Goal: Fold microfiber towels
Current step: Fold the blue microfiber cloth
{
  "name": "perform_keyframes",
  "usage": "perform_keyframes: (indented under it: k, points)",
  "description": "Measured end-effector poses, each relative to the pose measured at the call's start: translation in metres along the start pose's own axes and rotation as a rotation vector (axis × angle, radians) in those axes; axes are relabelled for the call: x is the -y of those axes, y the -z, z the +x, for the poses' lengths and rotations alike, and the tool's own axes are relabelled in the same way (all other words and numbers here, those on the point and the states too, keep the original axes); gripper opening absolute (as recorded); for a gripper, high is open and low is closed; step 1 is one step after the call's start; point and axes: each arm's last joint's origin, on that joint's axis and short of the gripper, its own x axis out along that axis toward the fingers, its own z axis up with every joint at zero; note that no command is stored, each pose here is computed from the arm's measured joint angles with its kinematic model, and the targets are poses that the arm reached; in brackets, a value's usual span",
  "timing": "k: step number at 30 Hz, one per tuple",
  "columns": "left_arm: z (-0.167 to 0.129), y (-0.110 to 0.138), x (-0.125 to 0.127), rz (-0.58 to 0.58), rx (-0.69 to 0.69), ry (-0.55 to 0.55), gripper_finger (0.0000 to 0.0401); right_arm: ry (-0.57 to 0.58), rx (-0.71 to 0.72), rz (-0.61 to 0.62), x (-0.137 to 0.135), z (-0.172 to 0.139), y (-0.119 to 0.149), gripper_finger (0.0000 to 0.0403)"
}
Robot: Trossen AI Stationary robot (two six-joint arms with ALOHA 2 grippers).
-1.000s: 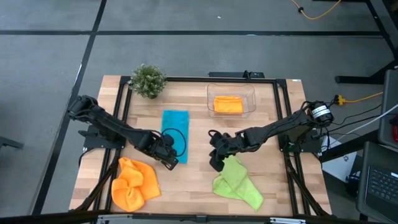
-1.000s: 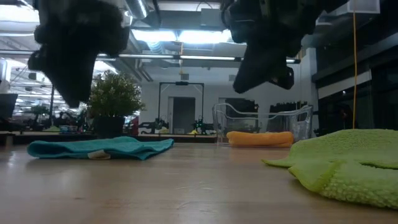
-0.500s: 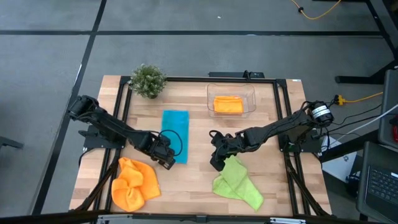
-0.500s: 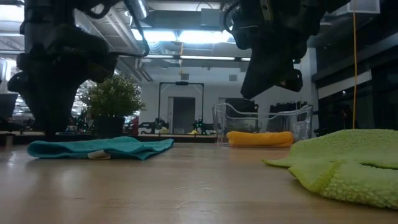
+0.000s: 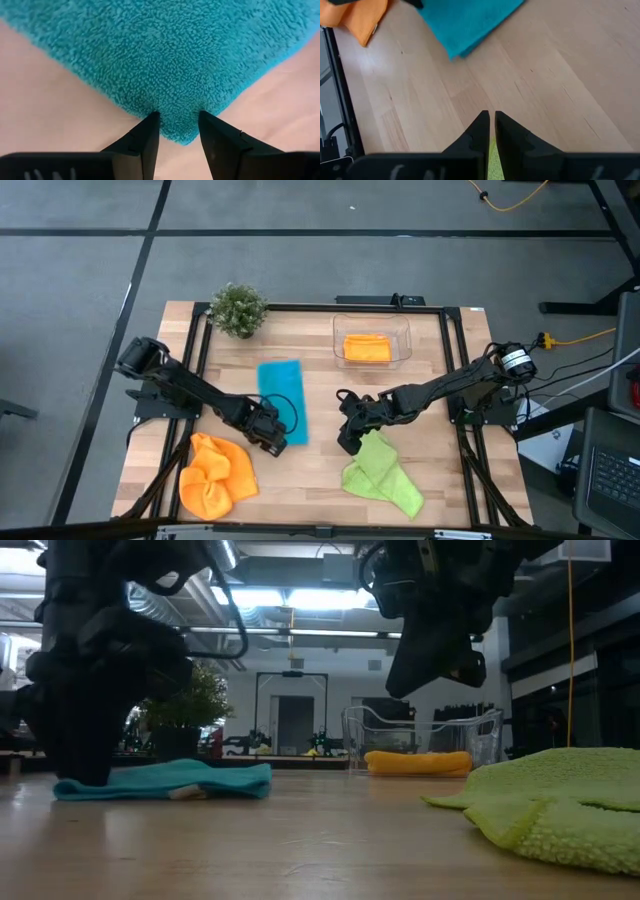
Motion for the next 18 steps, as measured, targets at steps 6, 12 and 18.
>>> perform_keyframes:
  k: [6, 12, 18]
  points:
    - [0.000, -0.005, 0.018, -0.015, 0.060, 0.197, 0.0135, 0.004, -0.004, -0.002, 0.000, 0.000, 0.000, 0.0032]
    - [-0.003, -0.002, 0.023, 0.036, 0.051, 0.252, 0.0135, 0.011, -0.014, -0.006, 0.001, 0.000, 0.001, 0.0032]
    - [-0.021, 0.004, 0.028, 0.216, 0.160, 0.312, 0.0135, -0.009, -0.040, -0.050, 0.001, 0.000, 0.002, 0.0032]
